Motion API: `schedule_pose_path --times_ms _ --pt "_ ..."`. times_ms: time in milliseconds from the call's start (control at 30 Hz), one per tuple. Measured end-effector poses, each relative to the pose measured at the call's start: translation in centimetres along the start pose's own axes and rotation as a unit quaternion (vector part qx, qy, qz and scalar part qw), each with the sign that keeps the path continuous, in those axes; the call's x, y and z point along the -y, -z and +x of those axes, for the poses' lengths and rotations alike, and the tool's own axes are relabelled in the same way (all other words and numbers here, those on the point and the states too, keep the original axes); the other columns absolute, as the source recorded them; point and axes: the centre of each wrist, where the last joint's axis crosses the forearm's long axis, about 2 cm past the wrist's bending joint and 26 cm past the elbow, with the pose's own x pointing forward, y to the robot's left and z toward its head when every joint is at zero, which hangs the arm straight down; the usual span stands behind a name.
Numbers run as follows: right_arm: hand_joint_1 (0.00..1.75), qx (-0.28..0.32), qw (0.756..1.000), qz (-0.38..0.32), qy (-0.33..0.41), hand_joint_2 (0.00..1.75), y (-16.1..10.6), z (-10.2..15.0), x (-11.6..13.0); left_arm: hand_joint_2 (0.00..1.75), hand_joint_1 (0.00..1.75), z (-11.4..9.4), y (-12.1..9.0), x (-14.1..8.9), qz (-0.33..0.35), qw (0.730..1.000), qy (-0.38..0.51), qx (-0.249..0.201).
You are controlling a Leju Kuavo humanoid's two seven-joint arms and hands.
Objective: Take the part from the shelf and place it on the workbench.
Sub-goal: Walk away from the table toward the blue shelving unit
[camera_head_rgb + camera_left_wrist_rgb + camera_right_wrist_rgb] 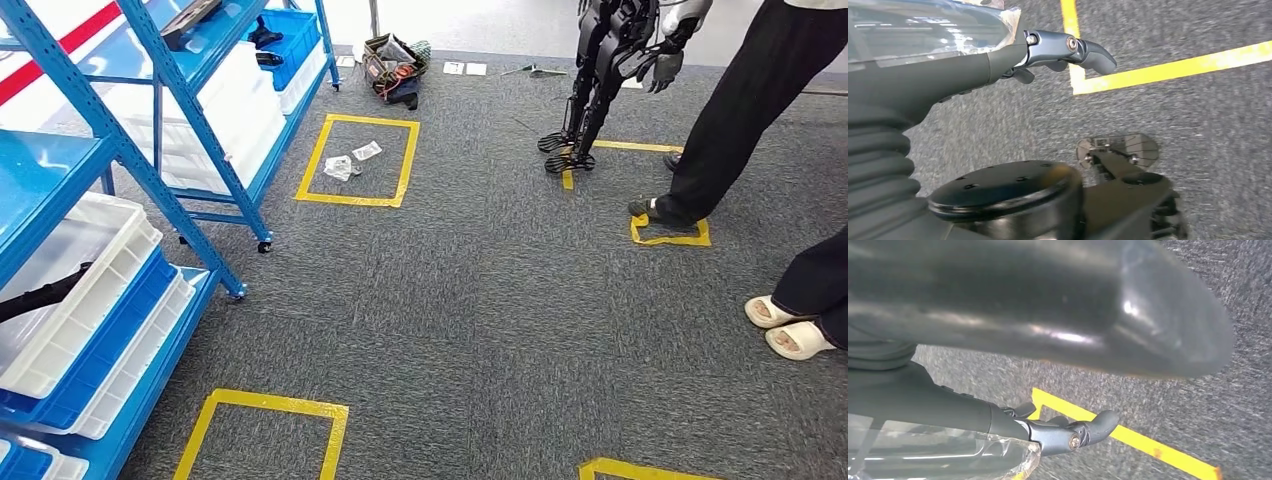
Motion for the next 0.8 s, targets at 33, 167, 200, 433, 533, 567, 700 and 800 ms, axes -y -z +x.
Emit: schedule_pose_path --times_ms 33,167,200,433,533,567,700,800 --pt "0.00 0.001 1.000 0.000 0.000 0.00 -0.01 0.03 -0.03 0.00 0.00 -0.07 -0.03 0.00 0.000 1.000 -0.001 -0.001" --pt "0.00 -0.004 1.000 0.005 -0.004 0.00 -0.03 -0.21 -0.01 0.00 0.00 -0.01 -0.04 0.10 0.001 1.000 -0.005 -0.001" --pt "0.00 -0.004 1.000 0.007 -0.006 0.00 -0.01 -0.18 0.02 0.00 0.00 -0.12 -0.09 0.15 0.001 1.000 -0.006 -0.002" --pt "0.00 0.000 1.000 0.016 -0.010 0.00 0.04 0.34 0.03 0.00 0.00 -0.05 -0.06 0.13 0.003 1.000 -0.008 0.001" --pt "0.00 0.002 1.000 0.017 -0.008 0.00 0.07 0.50 0.09 0.00 0.00 -0.19 -0.13 0.19 0.003 1.000 -0.007 0.000" --pt "0.00 0.002 1.000 0.017 -0.008 0.00 0.08 0.49 0.13 0.00 0.00 -0.06 -0.09 0.22 0.003 1.000 -0.006 0.001" --pt "0.00 -0.006 1.000 0.020 -0.010 0.00 0.03 -0.22 0.20 0.00 0.00 0.33 -0.04 0.48 0.000 1.000 -0.005 0.004" --pt "0.00 -0.008 1.000 0.020 -0.010 0.00 0.04 -0.33 0.25 0.00 0.00 0.23 -0.09 0.51 -0.001 1.000 -0.004 0.002"
